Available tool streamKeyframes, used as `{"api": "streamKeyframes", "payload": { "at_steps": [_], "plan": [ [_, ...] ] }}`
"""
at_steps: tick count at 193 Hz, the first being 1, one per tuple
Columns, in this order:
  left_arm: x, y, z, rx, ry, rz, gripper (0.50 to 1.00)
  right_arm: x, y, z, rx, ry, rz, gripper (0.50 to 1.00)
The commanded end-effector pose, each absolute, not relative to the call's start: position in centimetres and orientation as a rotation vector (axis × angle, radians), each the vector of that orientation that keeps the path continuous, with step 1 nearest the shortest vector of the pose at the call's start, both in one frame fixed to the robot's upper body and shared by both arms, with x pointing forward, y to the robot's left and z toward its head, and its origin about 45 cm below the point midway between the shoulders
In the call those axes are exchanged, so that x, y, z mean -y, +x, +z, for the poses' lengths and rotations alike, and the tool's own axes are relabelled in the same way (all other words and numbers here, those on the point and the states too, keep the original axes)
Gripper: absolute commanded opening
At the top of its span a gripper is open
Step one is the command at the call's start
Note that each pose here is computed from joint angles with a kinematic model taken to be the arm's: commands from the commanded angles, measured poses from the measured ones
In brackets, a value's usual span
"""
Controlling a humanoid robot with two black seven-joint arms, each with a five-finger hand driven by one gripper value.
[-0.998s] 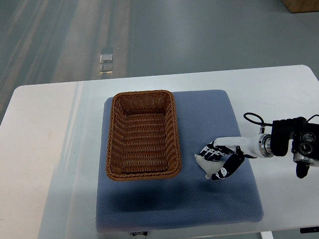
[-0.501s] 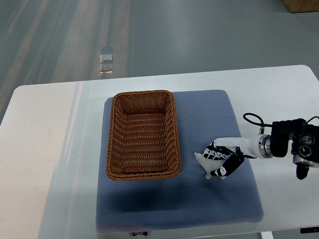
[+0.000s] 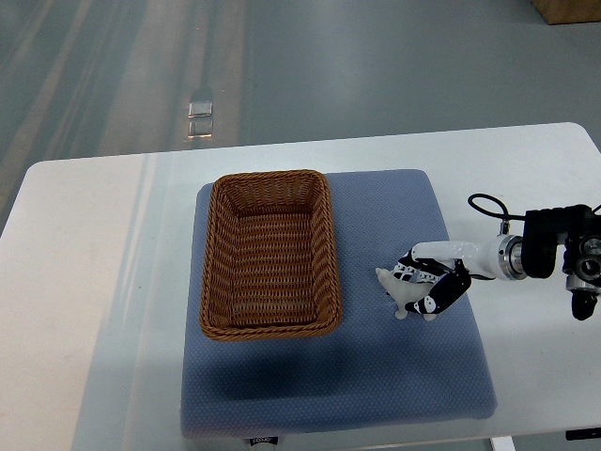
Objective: Place white bear in brown basket with right hand
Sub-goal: 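Lift the bear with the right hand away from the cushion, then carry the bear over the wicker basket and lower it inside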
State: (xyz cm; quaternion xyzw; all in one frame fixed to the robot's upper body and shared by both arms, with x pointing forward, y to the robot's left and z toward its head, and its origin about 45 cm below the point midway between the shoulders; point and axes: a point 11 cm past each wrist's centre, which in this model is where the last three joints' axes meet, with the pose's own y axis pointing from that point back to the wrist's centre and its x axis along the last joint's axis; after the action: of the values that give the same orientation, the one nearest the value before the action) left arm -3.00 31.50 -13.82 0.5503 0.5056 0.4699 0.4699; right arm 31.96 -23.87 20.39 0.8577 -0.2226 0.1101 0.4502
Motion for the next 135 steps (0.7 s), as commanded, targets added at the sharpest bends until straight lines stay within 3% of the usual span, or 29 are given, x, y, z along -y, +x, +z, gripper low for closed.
{"api": "streamKeyframes", "payload": {
  "at_steps": [1,91,135],
  "plan": [
    [-31.5,-3.0,-13.8,-1.239,1.349,1.151,1.0,24.5,33.1,22.4,0.574,2.111,0.324,0.529],
    [-31.3,-2.9,-13.8,-1.239,1.344,1.146,1.0,25.2,38.7,37.2,0.673,2.002,0.719,0.537],
    [-31.2,-3.0,-13.8,-1.242,1.343,1.143,1.0,22.5,40.2,38.2,0.678,2.04,0.768,0.539]
  ]
}}
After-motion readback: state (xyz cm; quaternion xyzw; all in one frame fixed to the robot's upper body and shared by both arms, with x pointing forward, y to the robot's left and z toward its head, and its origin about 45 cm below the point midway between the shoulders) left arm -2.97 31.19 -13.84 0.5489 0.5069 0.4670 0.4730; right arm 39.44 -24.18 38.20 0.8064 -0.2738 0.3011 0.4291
